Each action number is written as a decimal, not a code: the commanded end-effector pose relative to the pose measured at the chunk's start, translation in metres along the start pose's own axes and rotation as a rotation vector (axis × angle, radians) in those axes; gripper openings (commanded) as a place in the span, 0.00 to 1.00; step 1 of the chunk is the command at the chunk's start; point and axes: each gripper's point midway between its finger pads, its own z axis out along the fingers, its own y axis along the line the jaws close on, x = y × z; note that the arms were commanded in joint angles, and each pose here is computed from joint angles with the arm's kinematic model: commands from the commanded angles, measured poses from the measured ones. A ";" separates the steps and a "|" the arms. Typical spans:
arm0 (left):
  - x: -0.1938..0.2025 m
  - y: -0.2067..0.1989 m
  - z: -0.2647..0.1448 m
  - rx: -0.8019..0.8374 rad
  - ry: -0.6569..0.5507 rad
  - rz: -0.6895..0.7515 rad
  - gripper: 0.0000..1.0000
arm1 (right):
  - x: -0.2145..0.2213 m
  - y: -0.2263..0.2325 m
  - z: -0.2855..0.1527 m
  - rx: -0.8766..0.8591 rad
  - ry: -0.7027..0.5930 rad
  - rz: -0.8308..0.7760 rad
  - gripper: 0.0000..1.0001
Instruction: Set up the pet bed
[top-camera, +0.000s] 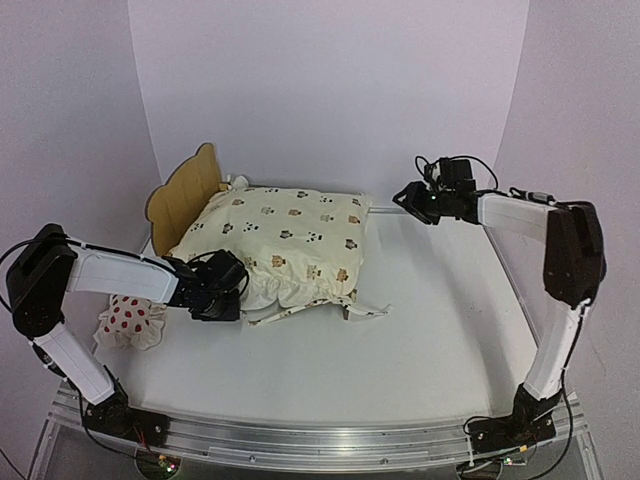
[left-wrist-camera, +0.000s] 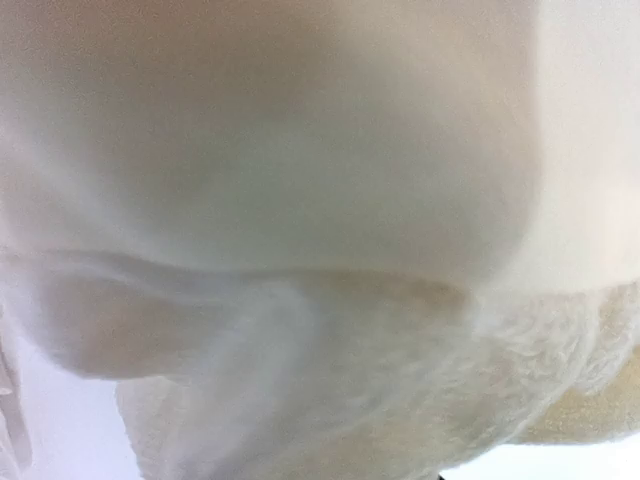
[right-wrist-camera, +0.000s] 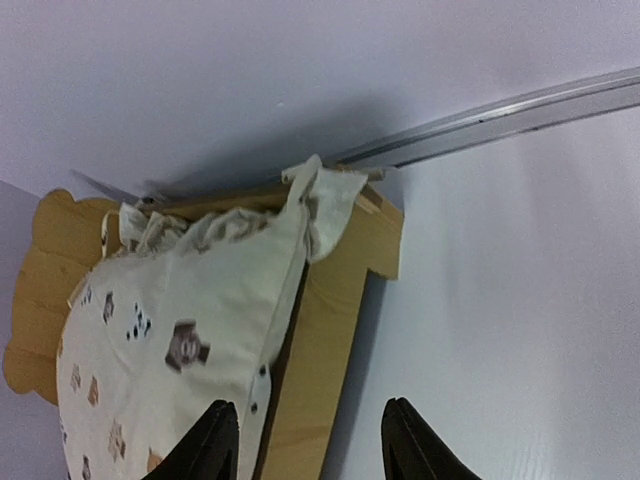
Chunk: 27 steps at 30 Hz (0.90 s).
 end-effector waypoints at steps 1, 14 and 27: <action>-0.019 0.018 -0.011 -0.058 -0.069 -0.043 0.35 | -0.026 0.004 0.053 -0.207 0.091 0.205 0.51; -0.042 0.024 -0.011 -0.061 -0.175 -0.127 0.33 | -0.081 -0.025 0.162 -0.402 -0.068 0.351 0.47; -0.037 0.021 0.015 -0.074 -0.192 -0.186 0.29 | -0.042 -0.014 0.197 -0.418 -0.067 0.257 0.40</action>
